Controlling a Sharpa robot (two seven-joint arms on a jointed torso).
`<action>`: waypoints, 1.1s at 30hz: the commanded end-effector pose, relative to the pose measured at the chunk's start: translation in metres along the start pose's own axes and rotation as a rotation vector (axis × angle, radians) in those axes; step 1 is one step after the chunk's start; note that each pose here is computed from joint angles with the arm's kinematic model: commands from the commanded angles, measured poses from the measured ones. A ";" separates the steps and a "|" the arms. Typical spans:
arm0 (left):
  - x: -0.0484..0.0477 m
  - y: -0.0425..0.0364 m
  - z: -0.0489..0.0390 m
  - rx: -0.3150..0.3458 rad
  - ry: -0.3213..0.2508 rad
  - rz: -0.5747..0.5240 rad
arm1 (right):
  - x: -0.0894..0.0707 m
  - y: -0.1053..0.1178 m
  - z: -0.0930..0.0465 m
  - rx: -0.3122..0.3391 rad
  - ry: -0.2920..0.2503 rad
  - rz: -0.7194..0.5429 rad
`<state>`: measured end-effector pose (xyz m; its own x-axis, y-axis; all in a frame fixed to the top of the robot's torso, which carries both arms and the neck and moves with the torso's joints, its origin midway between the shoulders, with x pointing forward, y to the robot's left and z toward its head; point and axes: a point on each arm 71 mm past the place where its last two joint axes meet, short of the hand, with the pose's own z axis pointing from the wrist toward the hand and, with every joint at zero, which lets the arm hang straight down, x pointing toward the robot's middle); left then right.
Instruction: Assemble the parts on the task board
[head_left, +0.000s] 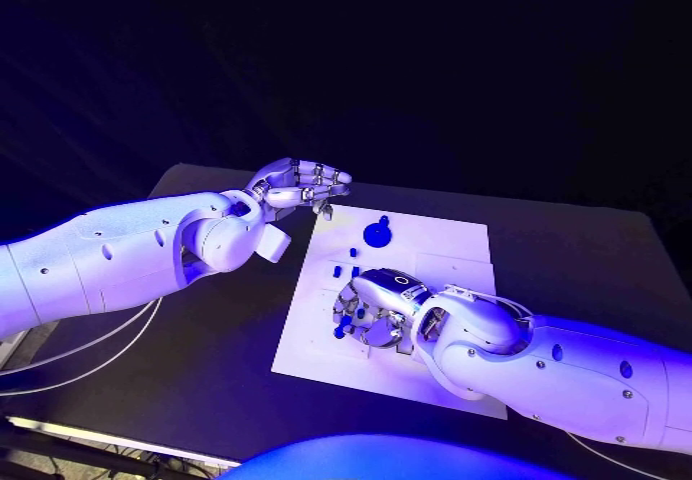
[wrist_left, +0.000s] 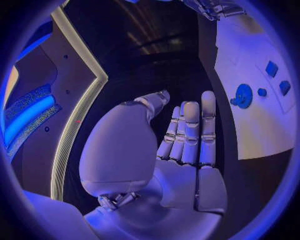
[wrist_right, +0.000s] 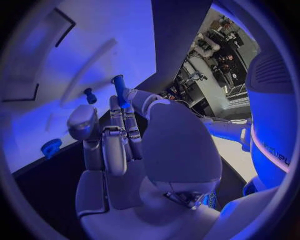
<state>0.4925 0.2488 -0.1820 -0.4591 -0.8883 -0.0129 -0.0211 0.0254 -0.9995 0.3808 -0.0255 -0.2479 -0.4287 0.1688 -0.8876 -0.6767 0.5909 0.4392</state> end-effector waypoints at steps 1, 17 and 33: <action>0.0026 -0.0008 0.0008 0.005 0.020 -0.006 | 0.003 -0.001 0.001 0.012 0.020 -0.028; 0.0021 -0.0006 0.0008 0.004 0.019 -0.005 | 0.008 0.005 0.003 0.027 0.034 -0.052; 0.0018 -0.0004 0.0004 0.000 0.023 -0.006 | 0.010 0.012 0.002 0.020 0.030 -0.038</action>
<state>0.4927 0.2493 -0.1824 -0.4611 -0.8872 -0.0122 -0.0253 0.0269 -0.9993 0.3711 -0.0151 -0.2510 -0.4201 0.1309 -0.8980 -0.6788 0.6115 0.4066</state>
